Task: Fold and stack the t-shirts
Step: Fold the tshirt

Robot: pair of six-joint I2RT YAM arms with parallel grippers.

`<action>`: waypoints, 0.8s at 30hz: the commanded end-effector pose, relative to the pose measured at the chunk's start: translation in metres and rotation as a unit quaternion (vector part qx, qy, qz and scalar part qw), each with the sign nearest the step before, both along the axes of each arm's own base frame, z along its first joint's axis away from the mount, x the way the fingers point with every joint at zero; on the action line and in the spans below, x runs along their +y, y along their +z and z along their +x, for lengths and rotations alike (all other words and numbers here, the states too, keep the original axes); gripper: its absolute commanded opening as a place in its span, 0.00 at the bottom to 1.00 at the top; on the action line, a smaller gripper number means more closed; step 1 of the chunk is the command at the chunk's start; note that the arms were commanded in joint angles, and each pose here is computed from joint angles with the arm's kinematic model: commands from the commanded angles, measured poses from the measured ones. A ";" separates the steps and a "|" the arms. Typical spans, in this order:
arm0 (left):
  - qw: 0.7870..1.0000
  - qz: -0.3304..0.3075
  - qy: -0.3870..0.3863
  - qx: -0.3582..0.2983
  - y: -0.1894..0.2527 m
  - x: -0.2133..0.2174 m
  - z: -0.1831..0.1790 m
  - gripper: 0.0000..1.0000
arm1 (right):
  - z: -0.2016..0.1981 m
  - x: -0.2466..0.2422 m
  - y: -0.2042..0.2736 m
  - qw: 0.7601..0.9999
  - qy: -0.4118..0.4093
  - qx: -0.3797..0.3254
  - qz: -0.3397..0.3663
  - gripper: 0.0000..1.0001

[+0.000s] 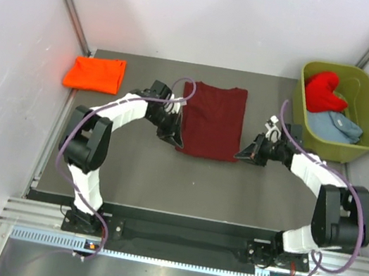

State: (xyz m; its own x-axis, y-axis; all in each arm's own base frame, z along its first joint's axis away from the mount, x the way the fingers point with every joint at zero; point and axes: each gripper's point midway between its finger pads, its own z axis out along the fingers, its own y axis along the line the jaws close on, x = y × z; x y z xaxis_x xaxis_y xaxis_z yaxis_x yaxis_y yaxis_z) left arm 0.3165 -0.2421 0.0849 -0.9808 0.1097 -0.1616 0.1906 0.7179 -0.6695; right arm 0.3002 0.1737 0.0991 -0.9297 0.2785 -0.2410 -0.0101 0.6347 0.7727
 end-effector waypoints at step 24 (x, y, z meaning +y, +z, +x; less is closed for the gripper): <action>0.990 -0.036 -0.023 -0.137 0.077 -0.003 0.039 0.00 | 0.082 -0.005 0.094 0.990 -0.022 -0.139 0.015 0.00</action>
